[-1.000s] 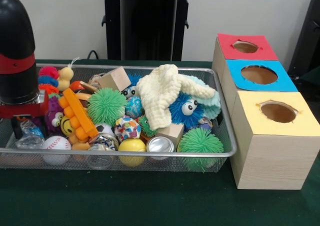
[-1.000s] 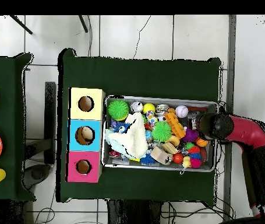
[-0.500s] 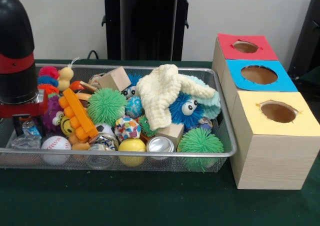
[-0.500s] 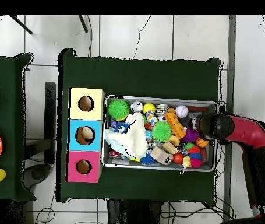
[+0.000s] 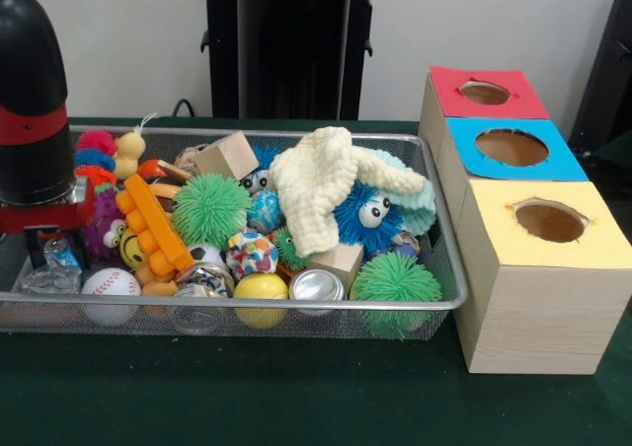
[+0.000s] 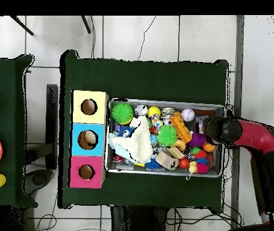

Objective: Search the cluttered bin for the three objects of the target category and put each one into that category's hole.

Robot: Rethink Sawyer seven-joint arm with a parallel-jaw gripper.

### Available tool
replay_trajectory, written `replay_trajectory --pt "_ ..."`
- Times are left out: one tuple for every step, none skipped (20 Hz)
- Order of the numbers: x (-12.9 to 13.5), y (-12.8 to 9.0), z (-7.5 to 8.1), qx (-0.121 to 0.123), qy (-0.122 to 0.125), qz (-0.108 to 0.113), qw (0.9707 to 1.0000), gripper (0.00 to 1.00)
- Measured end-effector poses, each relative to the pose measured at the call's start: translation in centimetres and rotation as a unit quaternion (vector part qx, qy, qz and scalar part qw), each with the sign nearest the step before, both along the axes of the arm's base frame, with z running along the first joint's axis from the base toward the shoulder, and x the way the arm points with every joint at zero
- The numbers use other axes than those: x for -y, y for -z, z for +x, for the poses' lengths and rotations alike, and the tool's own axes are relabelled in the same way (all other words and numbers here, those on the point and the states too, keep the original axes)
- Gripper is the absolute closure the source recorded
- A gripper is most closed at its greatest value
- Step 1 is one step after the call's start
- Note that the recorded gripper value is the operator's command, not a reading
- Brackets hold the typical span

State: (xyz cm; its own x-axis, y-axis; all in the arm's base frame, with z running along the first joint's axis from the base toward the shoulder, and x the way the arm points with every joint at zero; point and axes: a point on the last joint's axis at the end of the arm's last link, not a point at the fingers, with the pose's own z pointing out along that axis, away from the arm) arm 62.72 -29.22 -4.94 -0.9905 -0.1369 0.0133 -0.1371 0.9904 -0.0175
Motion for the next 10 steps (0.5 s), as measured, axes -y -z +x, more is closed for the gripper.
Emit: replay_trajectory --pt "0.0 0.0 0.0 0.000 0.000 0.000 1.0000 1.00" --pt "0.0 0.0 0.0 0.000 0.000 0.000 1.0000 1.00" --pt "0.1 -0.1 0.0 0.000 0.000 -0.001 1.0000 1.00" --pt "0.1 -0.2 0.1 0.001 0.000 -0.002 1.0000 1.00" --pt "0.2 -0.4 0.1 0.002 0.000 -0.003 1.0000 1.00" --pt "0.2 -0.9 0.2 0.003 -0.001 -0.005 1.0000 1.00" --pt "0.2 -1.2 0.1 0.003 -0.002 -0.005 1.0000 1.00" --pt "0.2 -1.6 0.1 0.004 -0.003 -0.006 1.0000 1.00" --pt "0.0 -2.6 0.2 0.005 -0.004 -0.007 1.0000 1.00" --pt "0.0 -3.0 0.2 0.006 -0.004 -0.007 0.9999 1.00"
